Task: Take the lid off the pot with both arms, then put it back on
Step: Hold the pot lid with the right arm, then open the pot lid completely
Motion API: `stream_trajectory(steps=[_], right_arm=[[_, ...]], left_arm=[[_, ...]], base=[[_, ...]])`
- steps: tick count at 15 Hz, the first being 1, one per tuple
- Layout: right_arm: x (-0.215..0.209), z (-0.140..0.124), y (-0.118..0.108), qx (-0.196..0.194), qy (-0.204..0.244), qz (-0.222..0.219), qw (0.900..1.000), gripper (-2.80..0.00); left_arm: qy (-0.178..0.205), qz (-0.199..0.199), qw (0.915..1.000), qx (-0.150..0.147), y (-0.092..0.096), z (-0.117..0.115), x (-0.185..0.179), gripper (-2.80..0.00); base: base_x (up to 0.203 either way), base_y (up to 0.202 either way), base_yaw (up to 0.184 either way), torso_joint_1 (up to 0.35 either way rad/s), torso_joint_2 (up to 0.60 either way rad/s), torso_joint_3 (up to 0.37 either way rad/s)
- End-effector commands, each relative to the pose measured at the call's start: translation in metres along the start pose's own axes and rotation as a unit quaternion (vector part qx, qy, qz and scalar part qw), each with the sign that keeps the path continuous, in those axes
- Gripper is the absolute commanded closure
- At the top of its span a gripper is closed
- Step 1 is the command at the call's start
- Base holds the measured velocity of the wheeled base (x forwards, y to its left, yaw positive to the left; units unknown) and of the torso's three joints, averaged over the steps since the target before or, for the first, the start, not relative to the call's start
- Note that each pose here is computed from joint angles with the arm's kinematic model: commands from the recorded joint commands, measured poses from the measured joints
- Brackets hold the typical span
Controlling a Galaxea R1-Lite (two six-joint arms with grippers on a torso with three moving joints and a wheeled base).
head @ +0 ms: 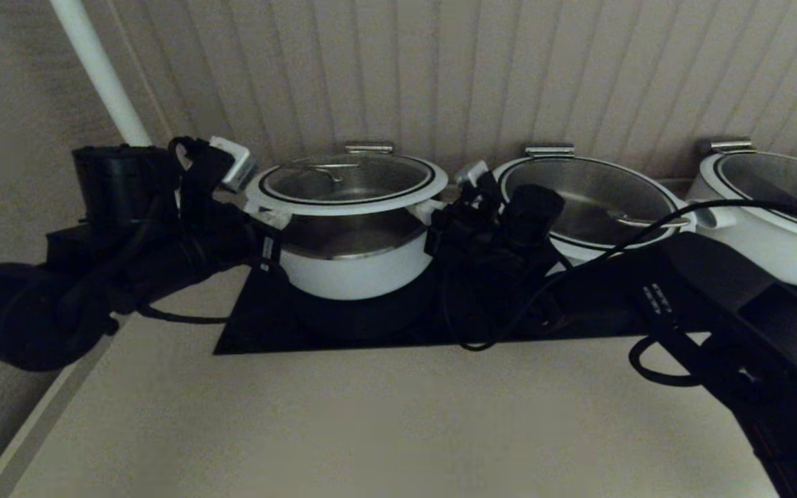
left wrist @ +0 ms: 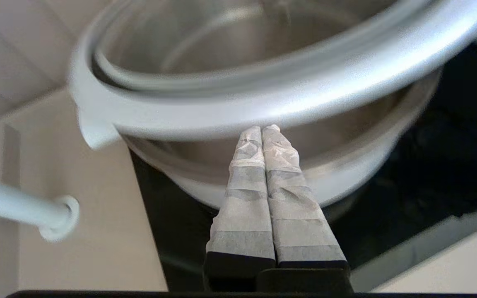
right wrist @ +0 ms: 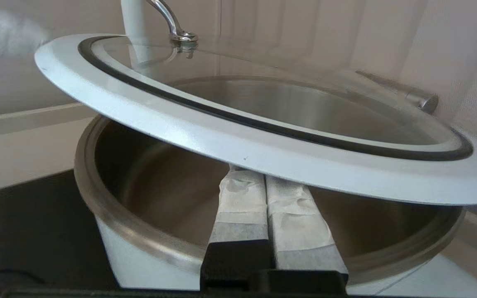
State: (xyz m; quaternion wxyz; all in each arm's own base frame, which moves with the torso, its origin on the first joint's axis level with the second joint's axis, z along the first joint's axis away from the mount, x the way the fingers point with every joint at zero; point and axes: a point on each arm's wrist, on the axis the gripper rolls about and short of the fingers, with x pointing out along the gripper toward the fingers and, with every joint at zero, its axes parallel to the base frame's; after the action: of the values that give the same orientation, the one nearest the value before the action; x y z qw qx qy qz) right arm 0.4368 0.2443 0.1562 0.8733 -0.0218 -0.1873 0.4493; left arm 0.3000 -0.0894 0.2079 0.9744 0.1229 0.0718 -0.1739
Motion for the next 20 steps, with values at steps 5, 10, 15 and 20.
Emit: stream_trajectory(steps=[5,10,15,20], right_arm=[[0.001,0.004,-0.001,-0.004,-0.007,0.001,1.000,0.00],[0.000,0.005,-0.003,-0.005,-0.008,-0.004,1.000,0.00],[0.000,0.004,-0.004,-0.005,-0.008,-0.005,1.000,0.00],[0.000,0.004,-0.004,-0.006,-0.008,-0.005,1.000,0.00]], left_arm=[[0.016,-0.006,0.9999,0.000,-0.004,-0.010,0.004,0.00],[0.018,-0.008,0.9998,0.001,-0.007,-0.019,0.020,0.00],[0.001,-0.004,1.0000,0.002,-0.008,-0.024,0.032,0.00],[0.002,0.002,1.0000,0.000,-0.007,-0.026,0.039,0.00]], base=[[0.000,0.000,0.000,0.000,0.00,0.000],[0.000,0.000,0.000,0.000,0.00,0.000],[0.000,0.000,0.000,0.000,0.00,0.000],[0.000,0.000,0.000,0.000,0.00,0.000]])
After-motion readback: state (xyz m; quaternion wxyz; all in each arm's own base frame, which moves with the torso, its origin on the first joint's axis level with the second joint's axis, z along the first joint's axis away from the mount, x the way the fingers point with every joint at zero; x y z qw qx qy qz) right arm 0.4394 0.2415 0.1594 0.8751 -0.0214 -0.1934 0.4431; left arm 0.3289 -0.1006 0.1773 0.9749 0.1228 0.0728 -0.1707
